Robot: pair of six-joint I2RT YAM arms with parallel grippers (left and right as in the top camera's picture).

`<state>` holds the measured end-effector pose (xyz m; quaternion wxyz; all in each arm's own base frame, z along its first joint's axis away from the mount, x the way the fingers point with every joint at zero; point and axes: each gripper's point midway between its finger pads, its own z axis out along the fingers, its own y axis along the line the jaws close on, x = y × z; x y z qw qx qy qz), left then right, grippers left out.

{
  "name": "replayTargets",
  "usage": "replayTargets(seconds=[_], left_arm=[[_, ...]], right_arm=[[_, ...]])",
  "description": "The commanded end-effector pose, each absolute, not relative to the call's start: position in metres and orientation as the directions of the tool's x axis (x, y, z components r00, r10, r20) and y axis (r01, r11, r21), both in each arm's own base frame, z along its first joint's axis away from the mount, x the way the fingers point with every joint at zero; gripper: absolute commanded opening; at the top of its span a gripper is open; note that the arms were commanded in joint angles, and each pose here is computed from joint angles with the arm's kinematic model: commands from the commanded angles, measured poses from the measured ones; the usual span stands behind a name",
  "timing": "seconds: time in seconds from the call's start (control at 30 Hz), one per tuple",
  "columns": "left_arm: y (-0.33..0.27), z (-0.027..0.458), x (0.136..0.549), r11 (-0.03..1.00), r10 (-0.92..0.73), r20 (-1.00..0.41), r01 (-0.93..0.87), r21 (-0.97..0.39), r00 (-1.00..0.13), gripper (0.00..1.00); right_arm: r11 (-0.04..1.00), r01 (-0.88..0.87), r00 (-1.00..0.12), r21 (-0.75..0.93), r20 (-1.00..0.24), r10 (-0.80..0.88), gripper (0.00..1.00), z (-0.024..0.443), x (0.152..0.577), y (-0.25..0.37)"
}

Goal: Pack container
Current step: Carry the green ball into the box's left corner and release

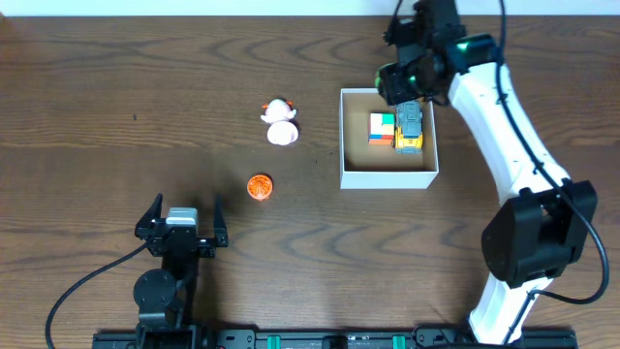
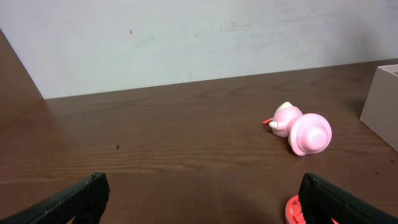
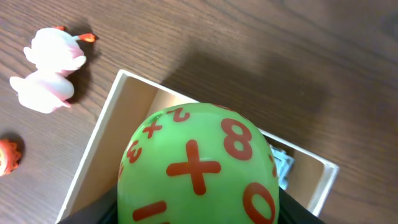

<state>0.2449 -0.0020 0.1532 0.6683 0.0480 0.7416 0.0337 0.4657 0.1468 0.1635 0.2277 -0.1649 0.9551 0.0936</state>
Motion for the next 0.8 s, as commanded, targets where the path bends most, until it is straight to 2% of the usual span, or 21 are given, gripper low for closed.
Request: replayTargets(seconds=[0.0, 0.5, 0.77], left_arm=[[-0.003, 0.137, 0.244, 0.992, 0.125, -0.981, 0.038, 0.12, -0.148, 0.98], [-0.003, 0.137, 0.244, 0.992, 0.125, -0.981, 0.038, 0.12, -0.148, 0.98], [-0.003, 0.137, 0.244, 0.992, 0.125, -0.981, 0.039, 0.12, -0.148, 0.98]], right_arm=[[0.926, -0.377, -0.808, 0.035, -0.501, -0.31, 0.55, 0.176, 0.469, 0.155], [0.903, -0.428, -0.817, 0.045, -0.446, -0.365, 0.64, 0.141, 0.463, 0.187], [0.903, -0.427, -0.82, 0.045, -0.441, -0.366, 0.79, 0.139, 0.463, 0.187]])
